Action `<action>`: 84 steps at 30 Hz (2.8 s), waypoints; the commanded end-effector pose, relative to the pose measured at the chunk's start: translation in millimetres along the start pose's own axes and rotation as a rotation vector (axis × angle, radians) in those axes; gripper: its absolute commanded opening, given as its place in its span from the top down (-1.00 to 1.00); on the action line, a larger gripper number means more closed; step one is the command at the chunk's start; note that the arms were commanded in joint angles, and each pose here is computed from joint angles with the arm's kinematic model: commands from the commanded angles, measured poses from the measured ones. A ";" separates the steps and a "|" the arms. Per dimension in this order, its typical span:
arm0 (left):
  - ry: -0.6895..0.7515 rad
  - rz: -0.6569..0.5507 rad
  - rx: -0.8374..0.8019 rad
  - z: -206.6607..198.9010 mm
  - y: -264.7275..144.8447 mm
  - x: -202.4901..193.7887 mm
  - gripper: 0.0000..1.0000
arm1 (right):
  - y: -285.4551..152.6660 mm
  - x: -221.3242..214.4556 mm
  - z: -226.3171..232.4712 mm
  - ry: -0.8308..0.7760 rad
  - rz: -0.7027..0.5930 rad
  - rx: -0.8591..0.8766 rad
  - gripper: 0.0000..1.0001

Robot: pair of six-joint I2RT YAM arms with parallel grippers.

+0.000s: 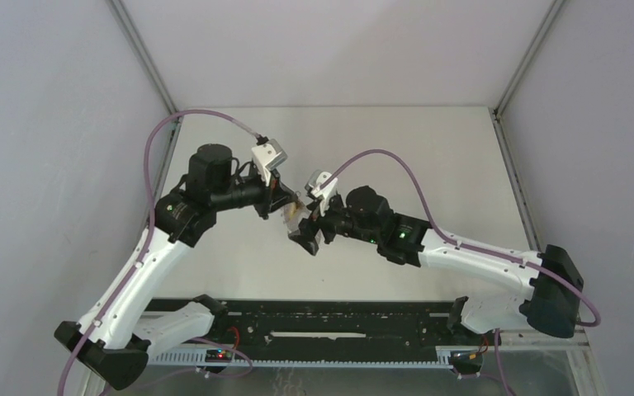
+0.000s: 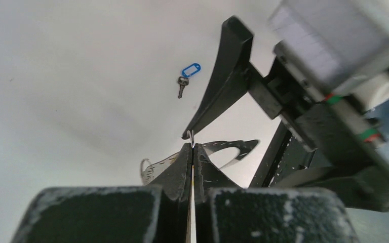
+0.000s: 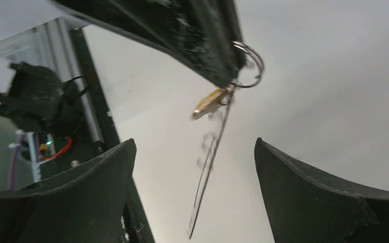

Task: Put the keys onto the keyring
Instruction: Adjust the keyring.

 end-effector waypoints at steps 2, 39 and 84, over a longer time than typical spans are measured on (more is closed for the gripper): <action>0.009 -0.141 -0.026 -14.7 -16.3 37.6 0.99 | 15.6 5.5 -19.8 0.024 -0.037 -0.194 -0.81; 0.044 -0.139 -0.079 -23.6 -24.3 35.7 0.60 | -27.6 34.6 -15.9 0.095 -0.165 -0.021 1.00; 2.091 -0.684 0.103 -39.6 -8.1 -17.1 -0.56 | -48.8 97.7 -53.8 0.937 -0.076 0.374 1.00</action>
Point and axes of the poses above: each gripper's point midway between its finger pads, its own y axis out along the fingers, its own z axis along the line the jaws close on, x = y × z, the point moved 3 cm from there along -y, back along the fingers, and after that the axes turned 8 degrees about -y, right-handed, at the moved point
